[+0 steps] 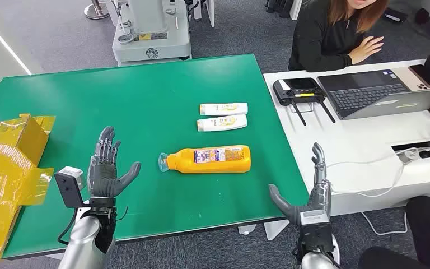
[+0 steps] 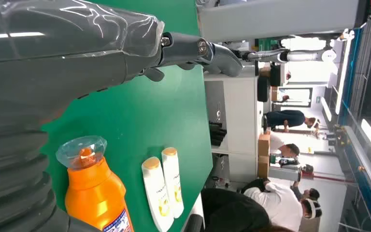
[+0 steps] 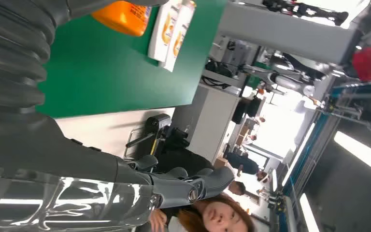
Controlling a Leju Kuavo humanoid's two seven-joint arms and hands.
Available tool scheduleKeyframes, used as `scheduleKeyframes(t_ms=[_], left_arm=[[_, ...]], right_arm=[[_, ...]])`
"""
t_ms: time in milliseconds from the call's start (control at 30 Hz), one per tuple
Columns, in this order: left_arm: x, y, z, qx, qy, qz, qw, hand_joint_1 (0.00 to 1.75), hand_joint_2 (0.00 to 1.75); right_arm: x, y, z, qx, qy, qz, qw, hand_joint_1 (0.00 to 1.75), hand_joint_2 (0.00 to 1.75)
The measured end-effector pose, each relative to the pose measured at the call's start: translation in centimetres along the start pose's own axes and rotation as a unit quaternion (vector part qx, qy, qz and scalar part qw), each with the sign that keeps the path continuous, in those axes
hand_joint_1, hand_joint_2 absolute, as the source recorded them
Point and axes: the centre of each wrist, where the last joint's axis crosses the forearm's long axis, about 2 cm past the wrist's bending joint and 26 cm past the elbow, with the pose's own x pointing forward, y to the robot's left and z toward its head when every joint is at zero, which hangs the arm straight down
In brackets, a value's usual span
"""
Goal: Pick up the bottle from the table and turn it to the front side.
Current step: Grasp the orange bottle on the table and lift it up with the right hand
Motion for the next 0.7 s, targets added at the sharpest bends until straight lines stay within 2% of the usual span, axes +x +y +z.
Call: scheduleKeyframes(t_ms=[100,200,300,500,700], left_arm=[[0.0,-0.2,0.0,-0.006,0.0,0.001,1.0,0.0,1.75],[-0.1,-0.4,-0.1,-0.014,0.0,0.002,1.0,0.0,1.75],[-0.1,-0.6,0.0,-0.016,0.0,0.002,1.0,0.0,1.75],[-0.3,-0.6,0.6,-0.01,0.01,0.001,1.0,0.0,1.75],[-0.4,-0.3,1.3,-0.01,0.021,-0.003,1.0,0.0,1.75]], right_arm=[[-0.1,-0.1,-0.9,0.04,-0.014,0.065,0.997,0.0,1.75],[-0.3,-0.2,-2.6,0.093,-0.036,0.147,0.984,0.0,1.75],[-0.7,-0.2,-4.5,0.133,-0.052,0.193,0.971,0.0,1.75],[-1.2,1.2,-9.0,0.211,-0.071,0.23,0.947,0.0,1.75],[-1.7,3.1,-12.3,0.309,-0.058,0.222,0.923,0.0,1.75]])
